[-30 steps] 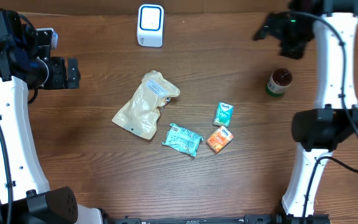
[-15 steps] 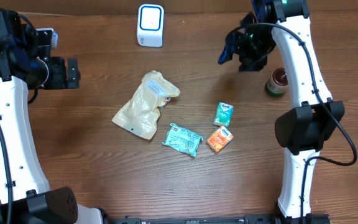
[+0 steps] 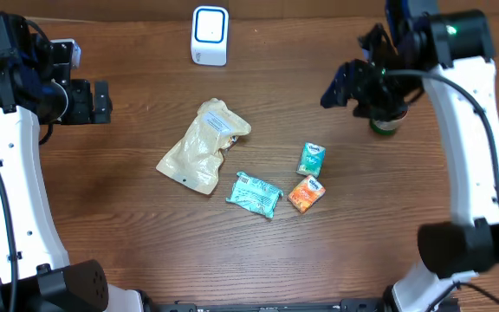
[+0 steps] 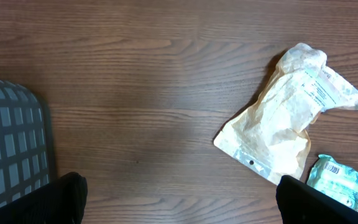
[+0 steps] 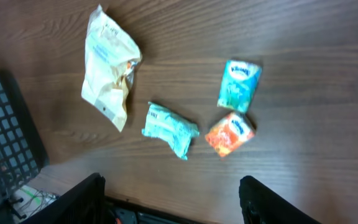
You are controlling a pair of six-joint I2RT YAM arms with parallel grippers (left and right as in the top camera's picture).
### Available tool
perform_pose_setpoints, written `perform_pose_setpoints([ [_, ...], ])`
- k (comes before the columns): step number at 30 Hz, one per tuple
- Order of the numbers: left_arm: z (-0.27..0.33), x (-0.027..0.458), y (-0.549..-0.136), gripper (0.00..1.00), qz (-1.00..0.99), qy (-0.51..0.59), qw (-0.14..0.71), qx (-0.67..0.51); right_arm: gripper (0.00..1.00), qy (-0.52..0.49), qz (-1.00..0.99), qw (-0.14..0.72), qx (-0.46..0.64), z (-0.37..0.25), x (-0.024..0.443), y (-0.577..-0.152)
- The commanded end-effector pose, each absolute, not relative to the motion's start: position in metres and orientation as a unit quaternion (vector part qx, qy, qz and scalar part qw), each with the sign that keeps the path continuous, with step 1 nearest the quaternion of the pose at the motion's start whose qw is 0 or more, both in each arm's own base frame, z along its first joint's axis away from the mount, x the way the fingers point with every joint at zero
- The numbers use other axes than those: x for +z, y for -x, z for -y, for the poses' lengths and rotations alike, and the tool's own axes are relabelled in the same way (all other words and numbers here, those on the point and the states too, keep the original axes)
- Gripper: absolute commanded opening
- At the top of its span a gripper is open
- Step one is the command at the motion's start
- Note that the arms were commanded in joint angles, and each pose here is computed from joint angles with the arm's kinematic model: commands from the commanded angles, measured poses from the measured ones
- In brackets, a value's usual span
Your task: Scan the item barcode
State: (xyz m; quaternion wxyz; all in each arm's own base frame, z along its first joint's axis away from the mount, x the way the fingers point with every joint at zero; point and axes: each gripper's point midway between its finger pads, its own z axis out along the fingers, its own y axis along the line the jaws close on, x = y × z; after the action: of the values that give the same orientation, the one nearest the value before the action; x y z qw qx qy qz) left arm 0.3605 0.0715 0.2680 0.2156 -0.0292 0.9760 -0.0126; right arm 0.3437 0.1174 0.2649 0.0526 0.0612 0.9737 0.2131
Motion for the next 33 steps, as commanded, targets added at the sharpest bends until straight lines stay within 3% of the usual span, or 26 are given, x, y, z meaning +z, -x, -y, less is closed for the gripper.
perform_pose_setpoints([
  [1, -0.0710, 0.2649, -0.3612, 1.00, -0.977, 0.018, 0.211, -0.011, 0.67, -0.071, -0.975, 0.053, 0.206, -0.1133, 0.2640, -0.3389],
  [33, -0.0691, 0.2649, -0.3616, 1.00, -0.977, 0.015, 0.211, -0.012, 0.65, -0.069, -0.973, 0.069, 0.210, -0.1145, 0.2659, -0.3468],
])
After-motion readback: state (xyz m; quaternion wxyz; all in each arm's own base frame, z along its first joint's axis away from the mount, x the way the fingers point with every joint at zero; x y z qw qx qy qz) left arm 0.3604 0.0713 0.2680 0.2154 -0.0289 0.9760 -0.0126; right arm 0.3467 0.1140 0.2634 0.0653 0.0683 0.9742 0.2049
